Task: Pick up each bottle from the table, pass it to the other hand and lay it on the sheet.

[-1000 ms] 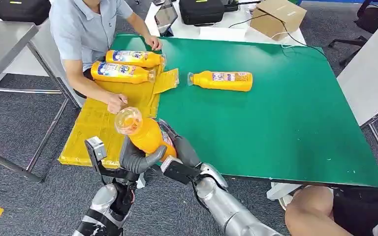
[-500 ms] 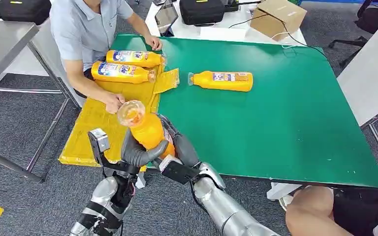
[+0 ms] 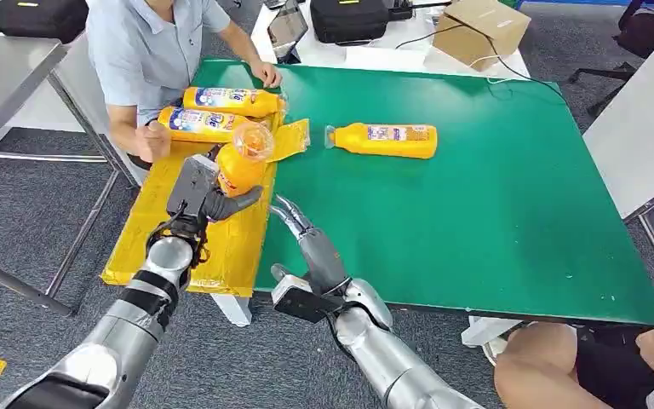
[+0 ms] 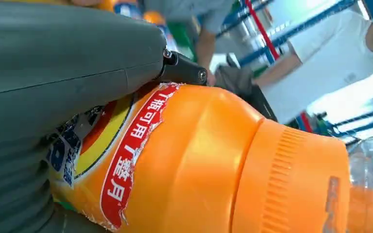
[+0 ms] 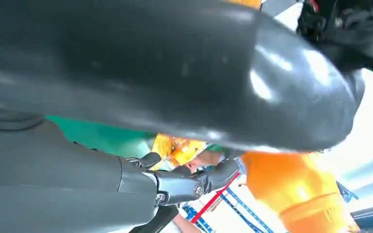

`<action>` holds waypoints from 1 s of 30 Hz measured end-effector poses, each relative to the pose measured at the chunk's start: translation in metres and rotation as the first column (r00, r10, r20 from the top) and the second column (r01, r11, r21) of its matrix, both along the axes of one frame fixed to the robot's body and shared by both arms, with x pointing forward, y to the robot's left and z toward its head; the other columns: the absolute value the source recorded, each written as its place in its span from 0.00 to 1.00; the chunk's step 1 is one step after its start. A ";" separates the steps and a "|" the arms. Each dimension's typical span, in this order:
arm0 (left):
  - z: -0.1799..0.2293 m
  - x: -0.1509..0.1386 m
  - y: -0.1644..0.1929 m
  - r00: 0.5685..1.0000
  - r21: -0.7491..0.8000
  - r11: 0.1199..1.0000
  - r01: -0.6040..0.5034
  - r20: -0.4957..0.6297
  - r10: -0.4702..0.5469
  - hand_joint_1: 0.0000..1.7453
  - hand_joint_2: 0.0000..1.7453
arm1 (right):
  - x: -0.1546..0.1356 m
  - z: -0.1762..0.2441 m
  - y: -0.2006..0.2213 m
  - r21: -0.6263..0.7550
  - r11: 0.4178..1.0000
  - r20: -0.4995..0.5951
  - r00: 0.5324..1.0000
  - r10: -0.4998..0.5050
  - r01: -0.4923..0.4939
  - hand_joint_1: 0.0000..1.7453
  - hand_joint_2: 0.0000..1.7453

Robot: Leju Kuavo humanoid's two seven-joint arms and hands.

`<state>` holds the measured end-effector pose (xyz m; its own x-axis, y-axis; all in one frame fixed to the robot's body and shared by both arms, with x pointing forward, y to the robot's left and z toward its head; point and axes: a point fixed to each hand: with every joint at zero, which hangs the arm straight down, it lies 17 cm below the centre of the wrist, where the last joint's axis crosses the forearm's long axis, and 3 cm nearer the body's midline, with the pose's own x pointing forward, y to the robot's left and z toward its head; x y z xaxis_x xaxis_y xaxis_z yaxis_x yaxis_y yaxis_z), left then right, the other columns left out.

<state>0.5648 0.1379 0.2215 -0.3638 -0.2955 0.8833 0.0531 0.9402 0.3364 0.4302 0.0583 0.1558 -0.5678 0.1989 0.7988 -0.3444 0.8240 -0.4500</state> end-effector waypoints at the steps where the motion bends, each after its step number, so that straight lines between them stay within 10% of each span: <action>1: -0.003 0.004 0.002 1.000 0.029 1.000 -0.007 -0.008 0.007 1.00 1.00 | 0.000 0.000 0.000 -0.002 1.000 0.000 1.000 0.000 0.000 0.00 0.00; 9: -0.032 0.020 -0.002 0.996 0.244 0.970 0.024 -0.085 -0.003 1.00 1.00 | -0.003 -0.005 -0.001 -0.010 1.000 -0.004 1.000 0.001 -0.001 0.00 0.00; 17: -0.097 0.005 -0.029 0.988 0.642 0.755 0.133 -0.145 -0.051 1.00 1.00 | -0.006 -0.004 -0.006 0.003 1.000 -0.005 1.000 0.007 -0.007 0.00 0.00; 30: -0.157 -0.010 -0.011 0.976 0.782 0.603 0.156 -0.216 0.027 1.00 1.00 | -0.018 0.001 -0.021 0.083 0.996 -0.017 1.000 -0.025 0.027 0.00 0.00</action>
<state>0.5550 0.1272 0.0649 -0.2675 -0.8923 0.3636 0.2496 0.3003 0.9206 0.4120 0.0370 0.1571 -0.5505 0.1456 0.8220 -0.3290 0.8671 -0.3740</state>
